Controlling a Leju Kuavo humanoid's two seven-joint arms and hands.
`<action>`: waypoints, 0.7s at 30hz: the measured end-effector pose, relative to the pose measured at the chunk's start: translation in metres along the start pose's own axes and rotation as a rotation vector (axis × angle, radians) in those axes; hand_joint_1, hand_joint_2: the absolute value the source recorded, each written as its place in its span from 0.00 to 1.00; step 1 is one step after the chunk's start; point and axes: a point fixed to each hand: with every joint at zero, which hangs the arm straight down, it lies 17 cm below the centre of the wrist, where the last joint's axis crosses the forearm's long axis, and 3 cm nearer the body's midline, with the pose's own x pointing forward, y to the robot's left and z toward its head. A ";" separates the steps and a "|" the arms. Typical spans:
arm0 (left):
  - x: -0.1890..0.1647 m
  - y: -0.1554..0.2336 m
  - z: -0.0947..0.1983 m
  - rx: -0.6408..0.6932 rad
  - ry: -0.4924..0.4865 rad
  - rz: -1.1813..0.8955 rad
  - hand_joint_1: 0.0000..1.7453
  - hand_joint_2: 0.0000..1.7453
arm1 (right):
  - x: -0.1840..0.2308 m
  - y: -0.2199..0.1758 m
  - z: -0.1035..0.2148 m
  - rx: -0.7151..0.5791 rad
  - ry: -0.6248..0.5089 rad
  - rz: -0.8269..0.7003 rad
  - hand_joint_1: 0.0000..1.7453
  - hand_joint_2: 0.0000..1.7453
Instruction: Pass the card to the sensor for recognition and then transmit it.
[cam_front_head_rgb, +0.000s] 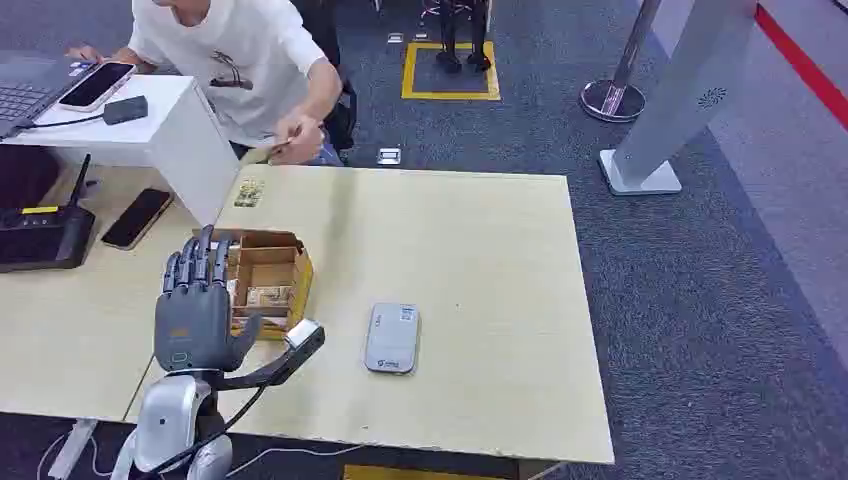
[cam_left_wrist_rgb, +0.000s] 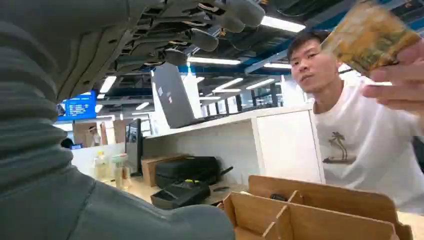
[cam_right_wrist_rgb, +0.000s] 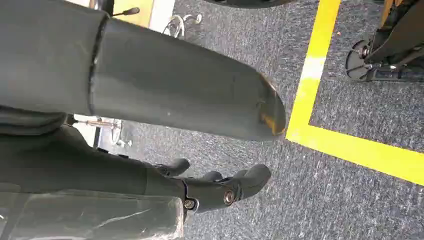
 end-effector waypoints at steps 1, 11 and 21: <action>0.001 0.000 0.000 0.000 -0.001 0.001 0.00 1.00 | 0.000 0.000 0.000 0.000 0.000 0.000 0.00 0.00; -0.004 0.000 -0.015 0.002 -0.009 -0.025 0.00 1.00 | 0.000 0.000 0.000 0.000 -0.002 0.029 0.00 0.00; -0.030 0.003 -0.048 0.009 0.041 -0.076 0.00 1.00 | 0.001 -0.001 0.000 -0.006 -0.006 0.064 0.00 0.00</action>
